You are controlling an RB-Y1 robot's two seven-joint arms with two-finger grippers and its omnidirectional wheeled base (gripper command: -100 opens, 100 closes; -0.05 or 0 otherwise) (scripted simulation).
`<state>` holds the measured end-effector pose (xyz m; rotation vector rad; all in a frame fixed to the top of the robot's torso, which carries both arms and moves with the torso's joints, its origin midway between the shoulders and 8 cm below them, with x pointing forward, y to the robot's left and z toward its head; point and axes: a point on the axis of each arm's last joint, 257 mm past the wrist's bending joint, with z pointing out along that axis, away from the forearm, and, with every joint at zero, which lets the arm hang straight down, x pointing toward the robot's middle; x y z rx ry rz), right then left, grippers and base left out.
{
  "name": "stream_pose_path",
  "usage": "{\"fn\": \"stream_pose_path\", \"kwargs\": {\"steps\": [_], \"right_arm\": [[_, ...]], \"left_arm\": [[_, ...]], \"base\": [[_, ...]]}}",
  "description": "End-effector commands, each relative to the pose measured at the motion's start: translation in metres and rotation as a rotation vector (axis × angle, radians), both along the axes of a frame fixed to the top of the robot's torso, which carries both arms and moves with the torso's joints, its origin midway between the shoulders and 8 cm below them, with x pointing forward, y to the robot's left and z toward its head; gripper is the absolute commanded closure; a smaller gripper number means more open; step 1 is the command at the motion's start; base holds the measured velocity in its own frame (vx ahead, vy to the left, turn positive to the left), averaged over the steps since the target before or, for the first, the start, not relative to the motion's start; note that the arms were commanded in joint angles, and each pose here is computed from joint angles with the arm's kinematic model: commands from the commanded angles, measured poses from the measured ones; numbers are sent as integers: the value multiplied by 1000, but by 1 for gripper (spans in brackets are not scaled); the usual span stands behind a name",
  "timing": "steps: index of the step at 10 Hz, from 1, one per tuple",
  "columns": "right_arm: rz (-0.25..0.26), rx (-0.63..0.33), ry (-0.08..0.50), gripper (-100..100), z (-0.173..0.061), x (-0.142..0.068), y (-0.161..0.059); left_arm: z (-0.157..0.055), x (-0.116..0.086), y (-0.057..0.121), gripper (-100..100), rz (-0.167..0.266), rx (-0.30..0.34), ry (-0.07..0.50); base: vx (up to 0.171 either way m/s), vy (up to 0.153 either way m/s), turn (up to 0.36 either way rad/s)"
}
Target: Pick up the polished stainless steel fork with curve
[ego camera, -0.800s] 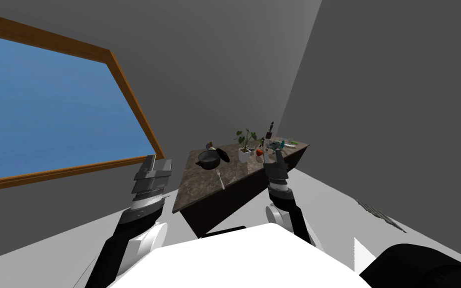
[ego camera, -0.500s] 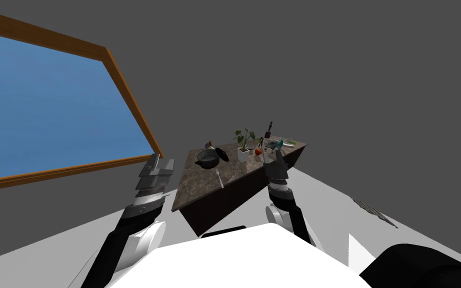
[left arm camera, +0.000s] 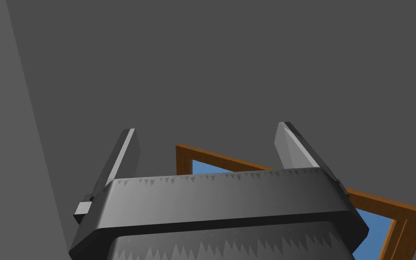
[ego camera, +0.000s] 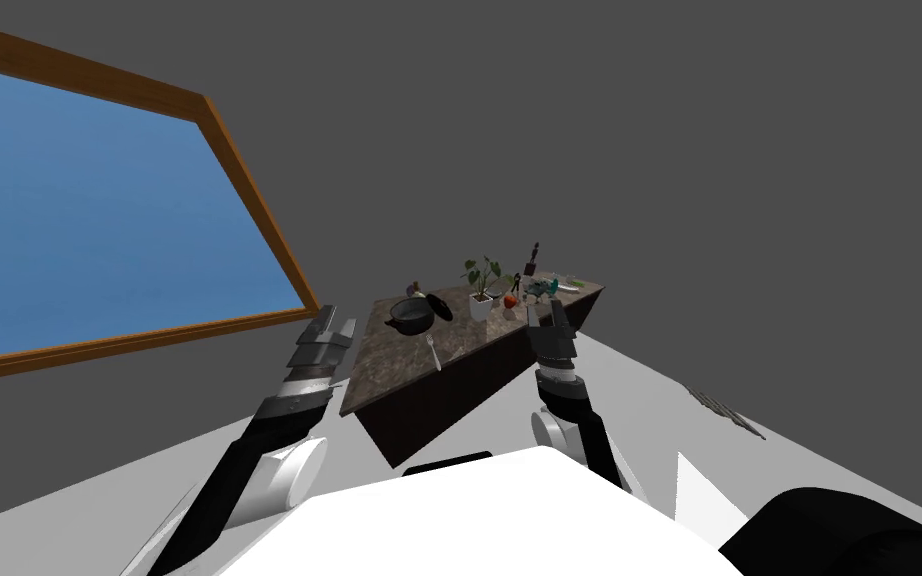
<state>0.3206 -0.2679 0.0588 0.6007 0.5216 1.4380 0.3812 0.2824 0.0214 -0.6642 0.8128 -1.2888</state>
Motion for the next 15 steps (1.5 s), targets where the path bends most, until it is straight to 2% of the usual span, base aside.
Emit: {"fn": "stream_pose_path", "kwargs": {"steps": [1,8,11,12,13,14,15], "right_arm": [[0,0,0,0,0,0,0],[0,0,0,0,0,0,0],[0,0,0,0,0,0,0],[0,0,0,0,0,0,0],[0,0,0,0,0,0,0],[0,0,0,0,0,0,0],[0,0,0,0,0,0,0]], "left_arm": [[-4,9,0,-100,-10,27,38],[-29,37,1,-100,-26,90,182],[-44,52,0,-100,-40,144,262],[-48,53,1,-100,-37,144,281],[-54,59,1,-100,-45,174,314],[-59,61,2,-100,-42,174,335],[-66,67,2,-100,-49,206,370]], "base": [[-58,-53,-73],[-36,-33,-43],[-30,-40,-68],[-20,-36,-35],[-11,-47,-70],[-15,-39,-41],[-25,-59,-103]]}}
